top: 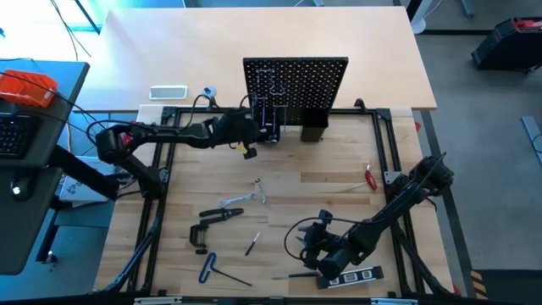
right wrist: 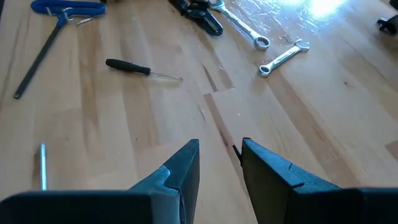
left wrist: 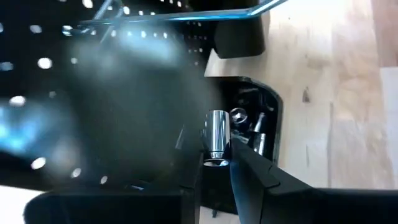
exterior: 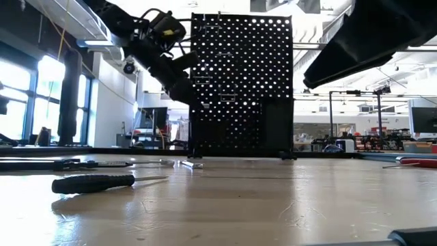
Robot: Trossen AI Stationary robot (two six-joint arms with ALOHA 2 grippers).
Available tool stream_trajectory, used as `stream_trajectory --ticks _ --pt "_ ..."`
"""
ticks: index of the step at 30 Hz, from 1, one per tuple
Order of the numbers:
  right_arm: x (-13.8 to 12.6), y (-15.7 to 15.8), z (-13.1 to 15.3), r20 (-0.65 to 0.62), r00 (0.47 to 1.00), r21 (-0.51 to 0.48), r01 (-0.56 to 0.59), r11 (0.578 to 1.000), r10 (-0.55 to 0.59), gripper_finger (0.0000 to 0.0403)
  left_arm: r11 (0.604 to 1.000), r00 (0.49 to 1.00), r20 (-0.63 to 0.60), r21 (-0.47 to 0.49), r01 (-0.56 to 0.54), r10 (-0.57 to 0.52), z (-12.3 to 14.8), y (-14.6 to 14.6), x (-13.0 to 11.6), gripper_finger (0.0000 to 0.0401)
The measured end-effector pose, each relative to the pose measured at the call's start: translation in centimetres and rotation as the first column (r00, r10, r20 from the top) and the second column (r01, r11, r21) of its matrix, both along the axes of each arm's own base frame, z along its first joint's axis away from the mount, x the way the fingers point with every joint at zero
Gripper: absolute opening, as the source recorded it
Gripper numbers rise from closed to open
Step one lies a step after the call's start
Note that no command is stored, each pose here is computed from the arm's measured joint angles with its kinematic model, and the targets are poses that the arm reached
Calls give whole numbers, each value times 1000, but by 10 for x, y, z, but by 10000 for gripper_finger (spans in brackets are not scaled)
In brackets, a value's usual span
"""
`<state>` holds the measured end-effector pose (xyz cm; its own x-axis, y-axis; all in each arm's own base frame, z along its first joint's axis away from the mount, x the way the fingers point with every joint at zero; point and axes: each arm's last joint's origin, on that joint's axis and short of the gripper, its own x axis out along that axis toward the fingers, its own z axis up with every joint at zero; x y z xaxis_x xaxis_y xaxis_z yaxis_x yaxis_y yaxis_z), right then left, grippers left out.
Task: Hang tools onto peg board
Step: Put the socket into the left bin on the pegboard
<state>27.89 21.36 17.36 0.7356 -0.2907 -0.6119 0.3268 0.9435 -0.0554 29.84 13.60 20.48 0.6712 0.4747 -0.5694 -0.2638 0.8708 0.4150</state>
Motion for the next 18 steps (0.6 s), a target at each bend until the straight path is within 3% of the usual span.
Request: stream_trajectory --ticks 7,18 --pt "2 -1 0 6 1000 20 11 1000 -11 115 1000 1000 2 19 -16 16 -1 -1 2 57" --pt "3 -2 0 7 1000 22 15 1000 -15 115 999 1000 27 33 -13 12 0 -9 7 139"
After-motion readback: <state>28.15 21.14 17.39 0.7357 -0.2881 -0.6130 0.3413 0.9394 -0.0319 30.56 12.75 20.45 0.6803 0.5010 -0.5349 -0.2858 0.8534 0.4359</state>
